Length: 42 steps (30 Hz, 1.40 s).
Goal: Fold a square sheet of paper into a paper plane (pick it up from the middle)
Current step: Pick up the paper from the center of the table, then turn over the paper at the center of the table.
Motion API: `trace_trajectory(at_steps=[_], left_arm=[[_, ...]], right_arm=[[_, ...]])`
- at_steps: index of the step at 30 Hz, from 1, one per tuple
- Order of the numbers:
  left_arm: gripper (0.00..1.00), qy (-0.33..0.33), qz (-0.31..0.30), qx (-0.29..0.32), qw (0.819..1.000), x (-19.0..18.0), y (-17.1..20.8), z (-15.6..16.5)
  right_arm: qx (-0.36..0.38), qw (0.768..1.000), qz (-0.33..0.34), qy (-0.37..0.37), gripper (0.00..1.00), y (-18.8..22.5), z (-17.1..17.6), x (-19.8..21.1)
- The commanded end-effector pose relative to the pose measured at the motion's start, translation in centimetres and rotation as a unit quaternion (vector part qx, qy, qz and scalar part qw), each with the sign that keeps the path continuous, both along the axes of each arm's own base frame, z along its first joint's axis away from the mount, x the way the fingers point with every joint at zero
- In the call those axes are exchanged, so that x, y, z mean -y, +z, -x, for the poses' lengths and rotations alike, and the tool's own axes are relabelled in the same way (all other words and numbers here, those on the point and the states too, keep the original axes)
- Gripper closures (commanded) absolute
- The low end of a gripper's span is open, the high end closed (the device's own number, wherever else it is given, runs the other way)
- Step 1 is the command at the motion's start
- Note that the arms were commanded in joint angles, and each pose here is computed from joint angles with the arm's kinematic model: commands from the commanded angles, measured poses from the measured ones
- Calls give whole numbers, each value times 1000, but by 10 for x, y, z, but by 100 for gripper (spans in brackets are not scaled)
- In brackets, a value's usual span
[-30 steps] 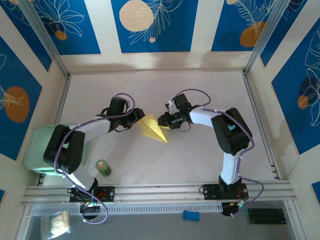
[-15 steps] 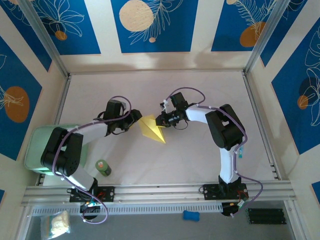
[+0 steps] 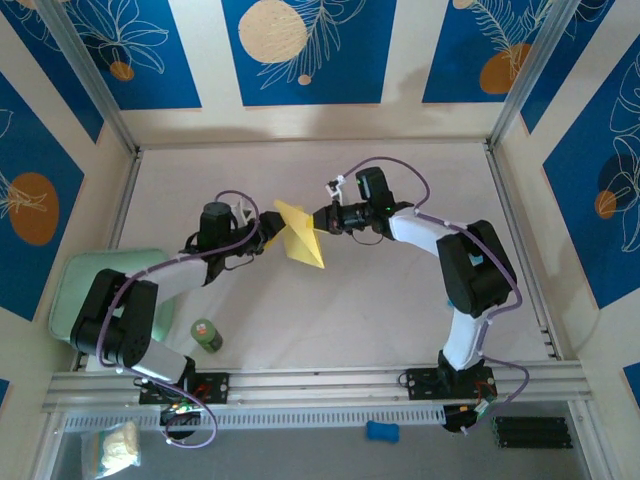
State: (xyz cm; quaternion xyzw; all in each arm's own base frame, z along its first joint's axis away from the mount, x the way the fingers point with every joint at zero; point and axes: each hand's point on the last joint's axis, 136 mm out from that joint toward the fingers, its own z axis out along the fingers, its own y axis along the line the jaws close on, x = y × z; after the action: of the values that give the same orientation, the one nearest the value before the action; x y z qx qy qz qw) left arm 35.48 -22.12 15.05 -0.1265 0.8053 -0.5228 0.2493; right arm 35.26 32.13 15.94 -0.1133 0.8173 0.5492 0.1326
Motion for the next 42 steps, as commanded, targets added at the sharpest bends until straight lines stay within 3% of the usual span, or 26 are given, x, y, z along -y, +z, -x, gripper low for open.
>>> trace_trajectory(at_steps=[1, 8, 18, 34, 42], left_arm=[[30, -37, 62, 59, 996, 14, 41, 5], [39, -74, 104, 103, 986, 30, 62, 8], [54, -87, 93, 108, 986, 37, 56, 9], [61, -101, 100, 125, 982, 50, 60, 7], [76, -89, 97, 130, 983, 47, 61, 5]], right_arm=[[-29, 999, -40, 13, 97, 21, 10, -2], [-50, 996, -66, 13, 96, 38, 12, 2], [-70, 994, -83, 13, 96, 44, 10, 6], [-98, 989, -104, 31, 96, 48, 13, 4], [-103, 989, -104, 27, 91, 47, 13, 6]])
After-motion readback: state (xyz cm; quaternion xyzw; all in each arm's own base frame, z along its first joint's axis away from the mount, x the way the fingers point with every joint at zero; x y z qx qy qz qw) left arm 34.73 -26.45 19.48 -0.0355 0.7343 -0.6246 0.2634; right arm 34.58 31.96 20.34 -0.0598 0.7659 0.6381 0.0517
